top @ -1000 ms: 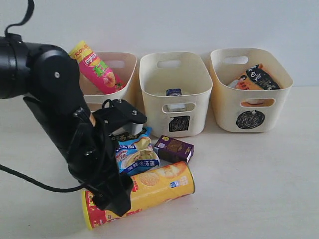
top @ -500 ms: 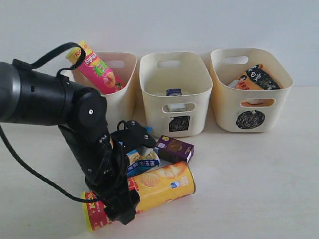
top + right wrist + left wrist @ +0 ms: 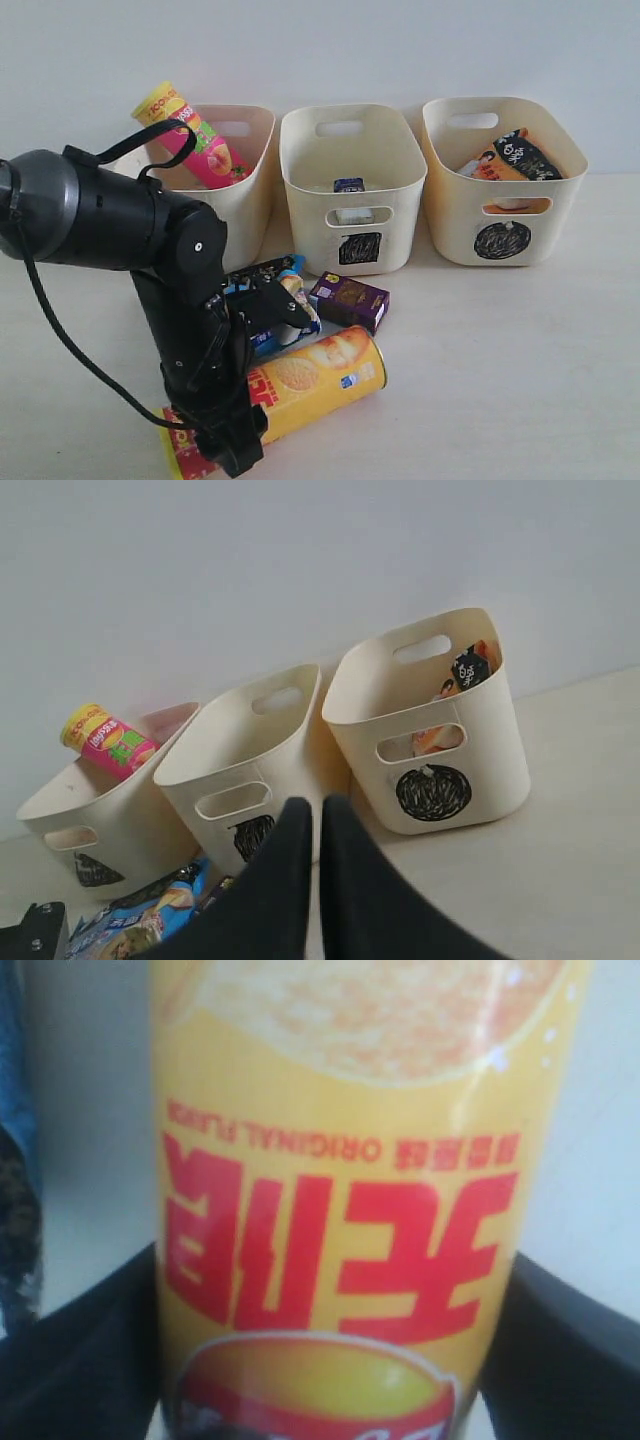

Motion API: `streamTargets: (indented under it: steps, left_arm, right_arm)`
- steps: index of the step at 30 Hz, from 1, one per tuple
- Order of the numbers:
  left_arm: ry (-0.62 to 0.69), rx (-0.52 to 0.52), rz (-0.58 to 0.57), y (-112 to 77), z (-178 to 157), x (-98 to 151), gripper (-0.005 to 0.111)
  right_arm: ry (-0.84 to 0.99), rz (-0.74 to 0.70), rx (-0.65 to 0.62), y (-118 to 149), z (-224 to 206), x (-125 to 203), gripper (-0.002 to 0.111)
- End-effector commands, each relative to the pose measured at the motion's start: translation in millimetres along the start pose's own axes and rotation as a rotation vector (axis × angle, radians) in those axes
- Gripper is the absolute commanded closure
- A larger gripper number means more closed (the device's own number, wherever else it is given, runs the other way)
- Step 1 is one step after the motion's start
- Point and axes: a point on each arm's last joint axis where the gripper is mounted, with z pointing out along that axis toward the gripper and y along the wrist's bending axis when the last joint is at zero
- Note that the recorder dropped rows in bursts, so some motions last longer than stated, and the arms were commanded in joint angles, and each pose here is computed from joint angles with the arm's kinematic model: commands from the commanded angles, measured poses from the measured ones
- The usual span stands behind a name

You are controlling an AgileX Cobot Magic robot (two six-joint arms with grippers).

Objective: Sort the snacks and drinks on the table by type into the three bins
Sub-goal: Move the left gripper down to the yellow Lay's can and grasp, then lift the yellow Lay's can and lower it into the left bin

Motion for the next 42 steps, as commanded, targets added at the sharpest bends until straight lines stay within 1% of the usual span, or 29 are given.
streamTargets:
  steps: [1,5,10,16,18,23,29,31,33,35,36,38,40,42]
  left_arm:
    - [0.053,0.056,-0.013,-6.2,-11.8,-0.7,0.102]
    - [-0.038,0.080,-0.043,-9.3,-35.8,-10.4,0.102]
    - [-0.210,0.100,-0.070,-14.8,-83.0,-21.8,0.102]
    - [-0.361,0.074,-0.062,-18.6,-132.8,-22.2,0.102]
    - [-0.407,0.084,-0.067,-22.1,-146.5,-20.1,0.102]
    - [-0.504,0.089,-0.077,-27.7,-169.7,-15.2,0.102]
    - [-0.598,0.051,-0.077,-28.5,-188.9,-10.5,0.102]
    - [-0.642,0.027,-0.090,-24.1,-196.3,-8.3,0.102]
    - [-0.727,-0.020,-0.129,-12.4,-209.1,-4.1,0.102]
    - [-0.814,-0.056,-0.230,3.9,-220.7,1.2,0.102]
    - [-0.870,-0.079,-0.308,17.4,-227.0,5.2,0.102]
    - [-0.940,-0.115,-0.415,38.3,-233.5,11.6,0.102]
    - [-1.005,-0.168,-0.475,57.1,-238.9,17.3,0.102]
    - [-1.054,-0.210,-0.512,70.3,-241.8,20.4,0.102]
  right_arm:
    - [0.007,-0.006,0.004,-0.7,0.5,1.4,0.109]
    - [0.007,-0.006,0.004,-0.7,0.5,1.4,0.109]
    - [0.007,-0.006,0.004,-0.7,0.5,1.4,0.109]
    - [0.007,-0.006,0.004,-0.7,0.5,1.4,0.109]
    - [0.007,-0.006,0.004,-0.7,0.5,1.4,0.109]
    - [0.007,-0.006,0.004,-0.7,0.5,1.4,0.109]
    - [0.007,-0.006,0.004,-0.7,0.5,1.4,0.109]
    - [0.007,-0.006,0.004,-0.7,0.5,1.4,0.109]
    - [0.007,-0.008,0.004,-0.7,0.5,1.4,0.109]
    - [0.007,-0.022,0.004,-0.7,0.5,1.4,0.109]
    - [0.007,-0.022,0.004,-0.7,0.5,1.4,0.109]
    - [0.007,-0.024,0.004,-0.7,0.5,1.4,0.109]
    - [0.007,-0.026,0.004,-0.7,0.5,1.4,0.109]
    - [0.007,-0.026,0.004,-0.7,0.5,1.4,0.109]
